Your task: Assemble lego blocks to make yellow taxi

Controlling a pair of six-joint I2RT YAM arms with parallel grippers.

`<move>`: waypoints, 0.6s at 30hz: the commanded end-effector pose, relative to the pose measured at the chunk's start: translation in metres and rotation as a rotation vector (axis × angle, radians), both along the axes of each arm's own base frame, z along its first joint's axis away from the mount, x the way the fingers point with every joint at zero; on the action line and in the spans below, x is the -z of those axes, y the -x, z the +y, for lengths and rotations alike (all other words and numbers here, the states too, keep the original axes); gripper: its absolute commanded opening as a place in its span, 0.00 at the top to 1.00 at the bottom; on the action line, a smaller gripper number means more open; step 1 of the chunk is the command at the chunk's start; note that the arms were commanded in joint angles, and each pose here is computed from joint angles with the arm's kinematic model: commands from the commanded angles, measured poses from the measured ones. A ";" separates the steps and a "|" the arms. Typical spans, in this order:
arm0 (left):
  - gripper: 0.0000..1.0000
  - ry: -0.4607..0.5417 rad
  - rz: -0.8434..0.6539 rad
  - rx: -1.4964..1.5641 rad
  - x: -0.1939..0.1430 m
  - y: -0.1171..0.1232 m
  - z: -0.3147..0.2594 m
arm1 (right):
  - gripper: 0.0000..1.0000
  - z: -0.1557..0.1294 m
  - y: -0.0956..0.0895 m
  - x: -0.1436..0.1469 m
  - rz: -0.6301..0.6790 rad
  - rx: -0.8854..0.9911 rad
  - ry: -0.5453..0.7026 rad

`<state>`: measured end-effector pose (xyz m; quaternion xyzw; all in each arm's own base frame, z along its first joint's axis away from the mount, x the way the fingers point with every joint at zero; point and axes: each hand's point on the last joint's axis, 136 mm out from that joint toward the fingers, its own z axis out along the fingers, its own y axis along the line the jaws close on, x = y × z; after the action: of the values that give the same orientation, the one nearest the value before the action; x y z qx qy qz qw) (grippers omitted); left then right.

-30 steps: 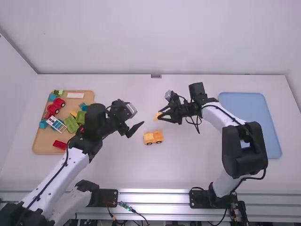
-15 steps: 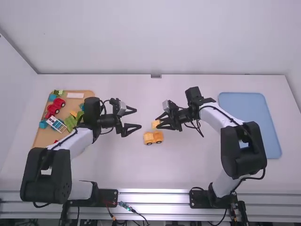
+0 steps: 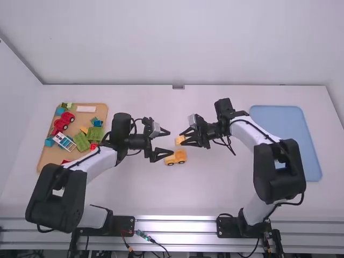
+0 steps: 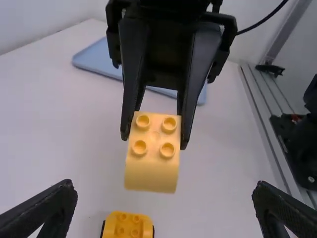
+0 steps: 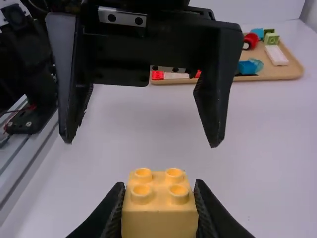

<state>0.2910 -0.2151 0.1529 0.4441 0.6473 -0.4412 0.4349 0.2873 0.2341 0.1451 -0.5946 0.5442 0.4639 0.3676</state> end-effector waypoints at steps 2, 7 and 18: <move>0.04 -0.028 -0.075 -0.035 -0.013 -0.008 -0.005 | 1.00 -0.013 -0.001 -0.014 -0.092 0.002 -0.092; 0.03 -0.081 -0.082 -0.091 -0.005 -0.016 -0.008 | 1.00 -0.021 -0.002 -0.008 -0.075 0.027 -0.090; 0.01 -0.094 -0.086 -0.107 -0.004 -0.018 -0.009 | 1.00 -0.034 0.012 0.011 -0.122 0.037 -0.131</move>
<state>0.3066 -0.2204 0.1393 0.4369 0.6871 -0.3725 0.4453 0.2772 0.2018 0.1240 -0.5886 0.5176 0.4539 0.4238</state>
